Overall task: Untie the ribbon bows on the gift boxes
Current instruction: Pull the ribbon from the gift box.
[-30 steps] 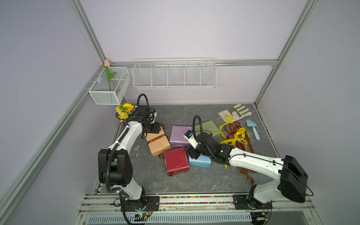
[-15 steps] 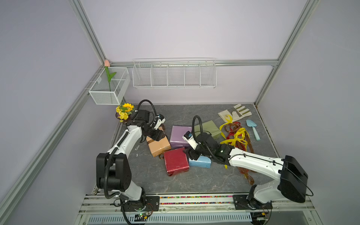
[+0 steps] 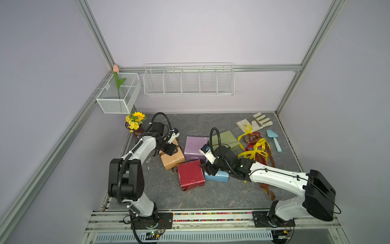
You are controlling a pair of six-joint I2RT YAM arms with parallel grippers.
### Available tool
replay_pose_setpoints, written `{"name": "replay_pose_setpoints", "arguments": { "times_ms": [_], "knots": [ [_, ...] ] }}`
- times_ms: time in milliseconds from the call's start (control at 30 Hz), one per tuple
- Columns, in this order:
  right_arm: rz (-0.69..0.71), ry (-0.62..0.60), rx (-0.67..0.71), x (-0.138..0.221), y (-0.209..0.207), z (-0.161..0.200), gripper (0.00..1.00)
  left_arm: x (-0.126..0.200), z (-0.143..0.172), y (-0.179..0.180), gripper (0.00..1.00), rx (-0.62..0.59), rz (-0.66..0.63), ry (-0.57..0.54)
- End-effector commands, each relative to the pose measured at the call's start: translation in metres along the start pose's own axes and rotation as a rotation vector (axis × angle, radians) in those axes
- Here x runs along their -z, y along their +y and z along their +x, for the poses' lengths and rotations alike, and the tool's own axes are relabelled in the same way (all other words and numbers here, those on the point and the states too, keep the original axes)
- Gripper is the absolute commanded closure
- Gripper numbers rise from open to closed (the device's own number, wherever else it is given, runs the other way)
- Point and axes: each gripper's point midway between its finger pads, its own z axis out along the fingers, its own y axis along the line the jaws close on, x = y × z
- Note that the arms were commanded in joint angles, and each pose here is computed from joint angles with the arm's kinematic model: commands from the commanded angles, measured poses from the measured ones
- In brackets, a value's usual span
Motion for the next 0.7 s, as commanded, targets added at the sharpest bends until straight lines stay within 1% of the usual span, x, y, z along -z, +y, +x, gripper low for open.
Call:
{"name": "replay_pose_setpoints", "arguments": {
  "times_ms": [0,200,400,500,667],
  "knots": [
    [0.002,-0.043,-0.012,0.008,-0.001,-0.007,0.33,-0.001,-0.003,0.011,0.46,-0.035,-0.048,0.011],
    [-0.005,-0.042,-0.011,0.009,0.000,-0.006,0.32,-0.001,-0.008,0.018,0.46,-0.044,-0.098,-0.019],
    [-0.009,-0.043,-0.011,0.009,0.001,-0.006,0.32,-0.004,-0.003,0.027,0.48,-0.052,-0.142,0.007],
    [-0.011,-0.044,-0.011,0.009,0.001,-0.006,0.32,-0.006,-0.002,0.027,0.49,-0.053,-0.133,0.008],
    [-0.009,-0.045,-0.009,0.010,0.001,-0.007,0.32,-0.009,0.005,0.022,0.54,-0.056,-0.102,0.038]
  ]
}}
